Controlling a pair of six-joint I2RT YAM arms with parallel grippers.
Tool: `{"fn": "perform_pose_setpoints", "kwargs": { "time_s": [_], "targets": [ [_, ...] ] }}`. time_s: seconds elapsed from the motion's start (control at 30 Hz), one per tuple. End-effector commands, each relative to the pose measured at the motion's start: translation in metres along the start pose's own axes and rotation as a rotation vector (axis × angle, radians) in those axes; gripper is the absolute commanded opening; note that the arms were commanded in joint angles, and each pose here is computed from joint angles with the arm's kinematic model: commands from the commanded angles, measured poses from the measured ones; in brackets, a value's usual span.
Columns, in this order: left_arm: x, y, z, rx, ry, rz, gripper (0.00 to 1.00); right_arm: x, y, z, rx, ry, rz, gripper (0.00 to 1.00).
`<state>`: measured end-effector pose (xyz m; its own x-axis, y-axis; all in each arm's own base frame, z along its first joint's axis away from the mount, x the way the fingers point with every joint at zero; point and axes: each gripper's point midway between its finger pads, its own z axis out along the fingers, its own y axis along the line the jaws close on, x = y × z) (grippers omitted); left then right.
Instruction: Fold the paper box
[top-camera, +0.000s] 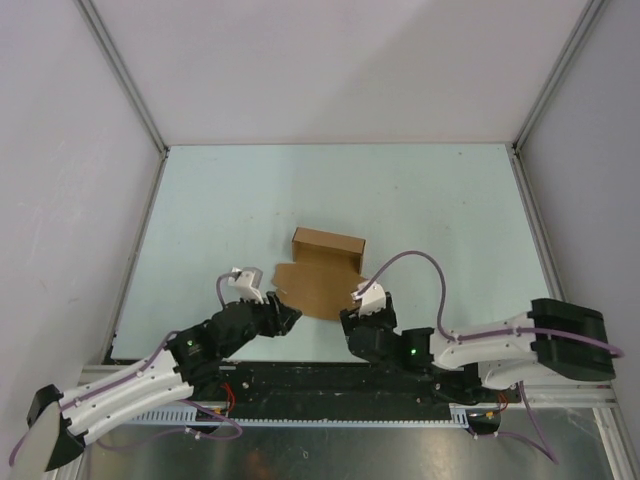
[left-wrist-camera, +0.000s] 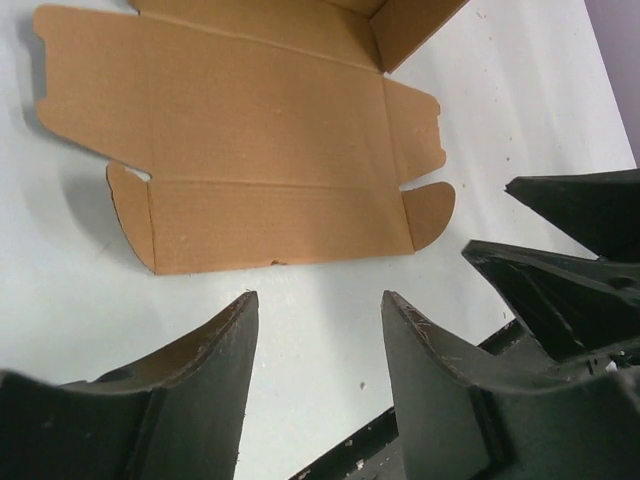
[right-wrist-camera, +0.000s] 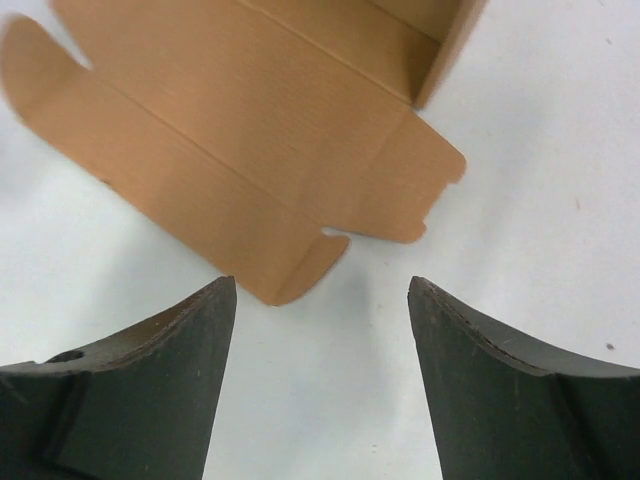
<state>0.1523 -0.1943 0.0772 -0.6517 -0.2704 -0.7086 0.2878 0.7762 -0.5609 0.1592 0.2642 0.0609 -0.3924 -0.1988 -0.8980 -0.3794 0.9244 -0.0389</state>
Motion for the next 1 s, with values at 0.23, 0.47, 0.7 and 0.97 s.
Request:
{"fn": "perform_pose_setpoints", "kwargs": {
  "time_s": [0.23, 0.47, 0.7, 0.97],
  "targets": [
    [-0.034, 0.009, -0.003, -0.111, -0.088, 0.131, 0.61, -0.064, -0.014, -0.038, -0.124, -0.15, 0.272, 0.76],
    [-0.052, 0.041, 0.002, -0.272, -0.124, 0.184, 0.63, -0.057, -0.032, -0.049, -0.162, -0.145, 0.37, 0.76],
    [-0.072, 0.049, 0.008, -0.313, -0.2, 0.177, 0.64, -0.054, -0.035, -0.051, -0.175, -0.144, 0.386, 0.77],
    [-0.064, 0.04, 0.033, -0.263, -0.174, 0.162, 0.62, -0.052, -0.037, -0.053, -0.2, -0.151, 0.414, 0.77]
  ]
}}
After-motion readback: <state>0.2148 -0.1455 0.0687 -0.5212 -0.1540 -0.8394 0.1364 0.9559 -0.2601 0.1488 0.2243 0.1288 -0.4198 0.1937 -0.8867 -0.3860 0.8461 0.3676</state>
